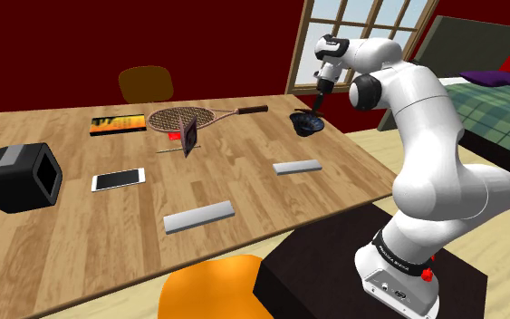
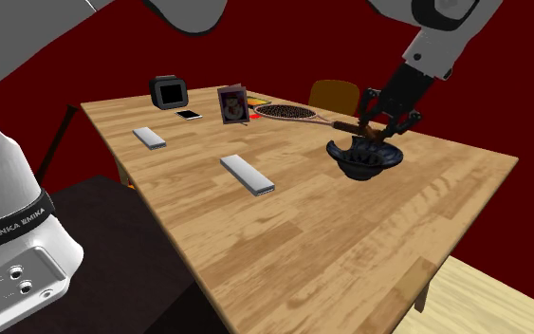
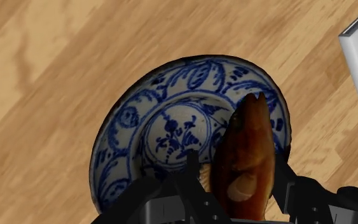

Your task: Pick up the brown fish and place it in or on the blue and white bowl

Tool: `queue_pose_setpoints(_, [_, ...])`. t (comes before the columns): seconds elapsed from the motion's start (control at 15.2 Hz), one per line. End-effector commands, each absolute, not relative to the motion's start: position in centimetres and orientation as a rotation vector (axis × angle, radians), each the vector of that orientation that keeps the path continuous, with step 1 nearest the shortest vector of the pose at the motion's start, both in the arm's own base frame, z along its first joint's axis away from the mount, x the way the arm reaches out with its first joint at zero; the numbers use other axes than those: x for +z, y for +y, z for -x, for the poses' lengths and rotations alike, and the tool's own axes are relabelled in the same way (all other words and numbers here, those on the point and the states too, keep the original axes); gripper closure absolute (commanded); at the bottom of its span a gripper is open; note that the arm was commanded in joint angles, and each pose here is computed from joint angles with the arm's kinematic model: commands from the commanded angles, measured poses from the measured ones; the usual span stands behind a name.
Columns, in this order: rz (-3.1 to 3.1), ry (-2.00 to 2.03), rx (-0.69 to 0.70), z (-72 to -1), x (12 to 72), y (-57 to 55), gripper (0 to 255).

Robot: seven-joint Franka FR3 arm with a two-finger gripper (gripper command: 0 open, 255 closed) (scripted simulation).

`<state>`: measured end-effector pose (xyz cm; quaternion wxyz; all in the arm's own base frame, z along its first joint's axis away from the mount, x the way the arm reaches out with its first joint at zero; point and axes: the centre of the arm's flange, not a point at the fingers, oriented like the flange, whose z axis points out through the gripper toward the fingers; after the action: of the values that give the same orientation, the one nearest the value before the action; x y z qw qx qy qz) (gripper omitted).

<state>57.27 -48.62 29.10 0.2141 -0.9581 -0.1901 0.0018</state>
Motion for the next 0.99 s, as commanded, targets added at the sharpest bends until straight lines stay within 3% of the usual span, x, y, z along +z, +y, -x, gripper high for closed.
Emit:
queue_pose_setpoints(0.0, [2.659, -0.528, 0.005, -57.2, 28.0, -48.7, 255])
queue_pose_setpoints(0.66, [2.659, -0.528, 0.005, -57.2, 26.7, -48.7, 255])
queue_pose_setpoints(0.73, [2.659, -0.528, 0.005, -57.2, 26.7, -48.7, 0])
queue_pose_setpoints(0.92, [2.659, -0.528, 0.005, -57.2, 26.7, -48.7, 0])
